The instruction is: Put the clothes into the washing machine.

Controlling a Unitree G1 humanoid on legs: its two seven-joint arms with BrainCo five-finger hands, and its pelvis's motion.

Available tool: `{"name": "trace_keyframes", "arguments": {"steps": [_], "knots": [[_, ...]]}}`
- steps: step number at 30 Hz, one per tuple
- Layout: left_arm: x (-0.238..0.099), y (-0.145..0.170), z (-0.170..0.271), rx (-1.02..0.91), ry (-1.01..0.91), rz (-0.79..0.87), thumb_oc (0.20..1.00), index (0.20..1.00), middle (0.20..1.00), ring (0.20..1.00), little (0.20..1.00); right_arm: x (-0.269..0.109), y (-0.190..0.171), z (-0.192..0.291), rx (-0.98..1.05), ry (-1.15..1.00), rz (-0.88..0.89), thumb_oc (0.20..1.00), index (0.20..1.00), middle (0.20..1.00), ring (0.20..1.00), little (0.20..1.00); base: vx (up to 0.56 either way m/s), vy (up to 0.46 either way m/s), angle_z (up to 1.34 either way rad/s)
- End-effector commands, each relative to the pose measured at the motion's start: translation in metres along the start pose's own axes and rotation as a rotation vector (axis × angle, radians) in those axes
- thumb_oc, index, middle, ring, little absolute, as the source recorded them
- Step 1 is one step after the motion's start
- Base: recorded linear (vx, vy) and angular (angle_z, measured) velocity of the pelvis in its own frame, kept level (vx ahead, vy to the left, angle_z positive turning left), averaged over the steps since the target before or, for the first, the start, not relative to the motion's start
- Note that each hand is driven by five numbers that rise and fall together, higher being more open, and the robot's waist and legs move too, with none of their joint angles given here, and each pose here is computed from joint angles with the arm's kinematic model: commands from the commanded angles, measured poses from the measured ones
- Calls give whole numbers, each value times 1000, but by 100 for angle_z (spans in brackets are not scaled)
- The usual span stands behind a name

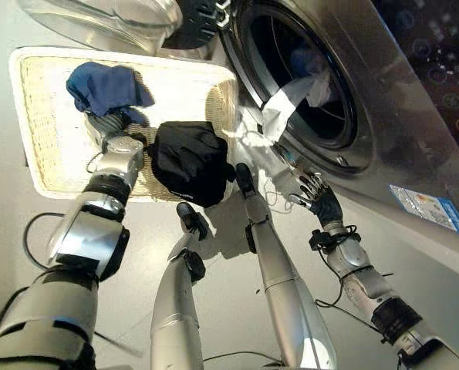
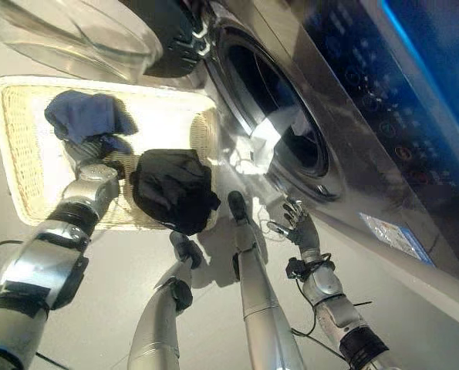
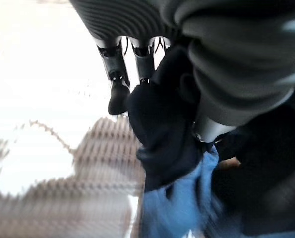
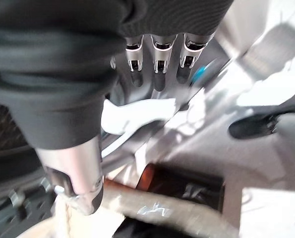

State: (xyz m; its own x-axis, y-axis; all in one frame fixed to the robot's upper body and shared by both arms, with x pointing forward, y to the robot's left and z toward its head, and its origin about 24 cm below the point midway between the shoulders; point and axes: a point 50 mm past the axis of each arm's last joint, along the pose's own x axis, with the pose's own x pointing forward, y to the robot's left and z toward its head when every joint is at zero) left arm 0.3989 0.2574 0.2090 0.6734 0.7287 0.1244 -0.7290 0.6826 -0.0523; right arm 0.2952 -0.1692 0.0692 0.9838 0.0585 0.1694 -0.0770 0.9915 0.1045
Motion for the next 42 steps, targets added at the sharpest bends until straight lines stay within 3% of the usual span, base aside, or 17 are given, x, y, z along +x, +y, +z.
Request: {"name": "trace_keyframes", "arguments": {"steps": [1,6,13,22,30,42], "knots": [[5,25,12,-230,-107,119,200,200,200,200,200,-8,15,12,46,-95,25,1000,1000,1000,1000,1000,-51,-25,15],[-7,32,-3,-283,-137,141,200,200,200,200,200,-10,16,17,11,-146,23,1000,1000,1000,1000,1000,-122,-68,22],[-18,46,-29,-155,-186,92,200,200,200,200,200,-16,14,22,-89,-193,58,1000,1000,1000,1000,1000,-54,-47,16],[-55,29,-60,159,-313,-359,200,200,200,200,200,-4,23,41,-208,-250,198,1000,1000,1000,1000,1000,-41,-57,19],[-94,0,-46,459,-556,-725,200,200,200,200,200,18,51,65,-309,-244,422,1000,1000,1000,1000,1000,-26,-39,14],[-126,-18,-35,590,-715,-991,200,200,200,200,200,23,66,62,-238,-88,571,1000,1000,1000,1000,1000,-1,-24,7]]}}
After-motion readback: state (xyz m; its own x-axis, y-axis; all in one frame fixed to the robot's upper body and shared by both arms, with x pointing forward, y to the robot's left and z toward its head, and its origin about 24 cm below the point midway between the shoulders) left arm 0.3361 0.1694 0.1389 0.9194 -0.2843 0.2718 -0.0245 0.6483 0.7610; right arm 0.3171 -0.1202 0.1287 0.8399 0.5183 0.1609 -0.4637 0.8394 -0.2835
